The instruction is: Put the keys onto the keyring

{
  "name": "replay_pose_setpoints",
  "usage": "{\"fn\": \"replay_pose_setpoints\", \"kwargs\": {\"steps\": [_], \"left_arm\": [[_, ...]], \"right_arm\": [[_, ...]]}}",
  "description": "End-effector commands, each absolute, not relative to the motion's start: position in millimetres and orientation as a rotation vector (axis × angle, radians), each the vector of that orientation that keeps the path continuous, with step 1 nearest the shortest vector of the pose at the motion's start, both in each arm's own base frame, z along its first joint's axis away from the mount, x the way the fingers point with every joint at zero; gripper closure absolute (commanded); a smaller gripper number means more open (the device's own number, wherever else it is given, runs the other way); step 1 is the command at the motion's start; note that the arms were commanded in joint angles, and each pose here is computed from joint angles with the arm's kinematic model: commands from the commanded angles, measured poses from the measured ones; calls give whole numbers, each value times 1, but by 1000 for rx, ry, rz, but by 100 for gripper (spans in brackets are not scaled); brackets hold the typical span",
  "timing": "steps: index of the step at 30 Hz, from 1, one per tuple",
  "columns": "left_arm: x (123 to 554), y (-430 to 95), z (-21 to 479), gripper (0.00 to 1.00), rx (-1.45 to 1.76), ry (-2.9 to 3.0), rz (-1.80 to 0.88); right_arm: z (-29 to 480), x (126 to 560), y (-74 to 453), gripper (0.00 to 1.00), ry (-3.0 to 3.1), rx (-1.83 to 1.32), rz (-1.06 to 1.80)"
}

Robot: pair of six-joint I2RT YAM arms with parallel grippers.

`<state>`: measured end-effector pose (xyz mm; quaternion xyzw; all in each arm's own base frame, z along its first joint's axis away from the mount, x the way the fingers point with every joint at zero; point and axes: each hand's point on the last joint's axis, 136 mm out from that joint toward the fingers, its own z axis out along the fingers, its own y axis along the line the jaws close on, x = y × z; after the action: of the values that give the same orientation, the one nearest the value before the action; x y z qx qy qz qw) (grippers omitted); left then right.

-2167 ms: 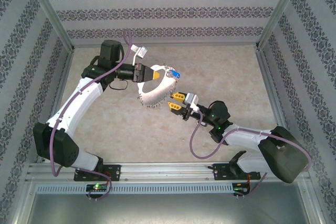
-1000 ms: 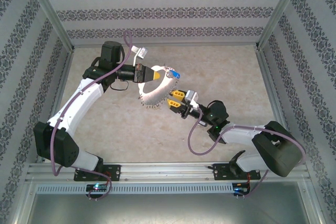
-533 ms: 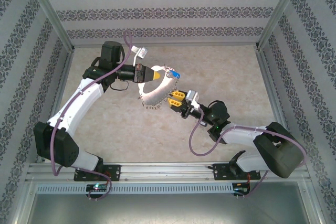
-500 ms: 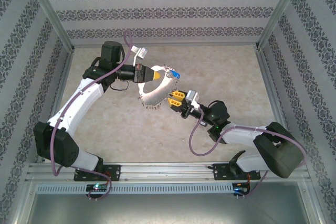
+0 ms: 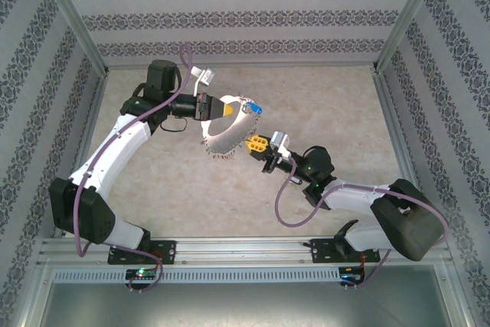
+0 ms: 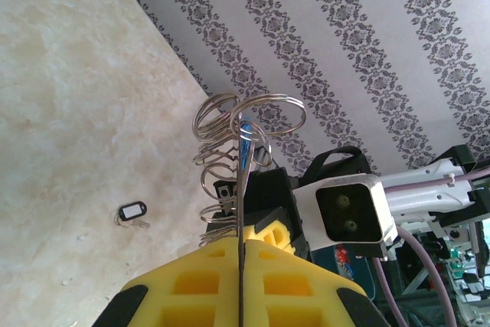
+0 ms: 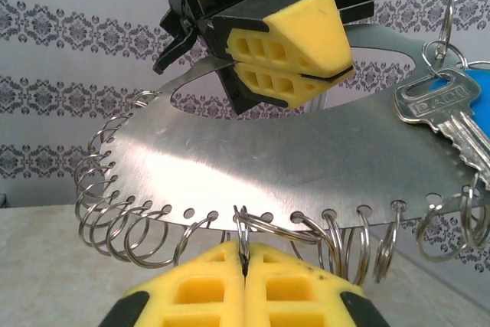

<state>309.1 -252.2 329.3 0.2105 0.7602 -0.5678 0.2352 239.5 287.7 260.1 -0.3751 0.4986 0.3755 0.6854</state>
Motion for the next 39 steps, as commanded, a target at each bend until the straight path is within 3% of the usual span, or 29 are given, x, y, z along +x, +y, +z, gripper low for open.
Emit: {"fn": "replay_pose_setpoints", "kwargs": {"steps": [1,12,23,39], "left_arm": [[311,-250,334,100,591,2046,-1541],[341,-248,250,95,254,2255,-1540],[352,-247,180,65,131,2389,-1516],[349,-236,131,59,-29,2542,-1399]], "right_arm": [[280,240,290,100,1060,-844,839],[252,254,294,100,1144,-953,702],[218,275,293,100,1231,-1027,715],[161,288,269,100,1619,-1404,459]]}}
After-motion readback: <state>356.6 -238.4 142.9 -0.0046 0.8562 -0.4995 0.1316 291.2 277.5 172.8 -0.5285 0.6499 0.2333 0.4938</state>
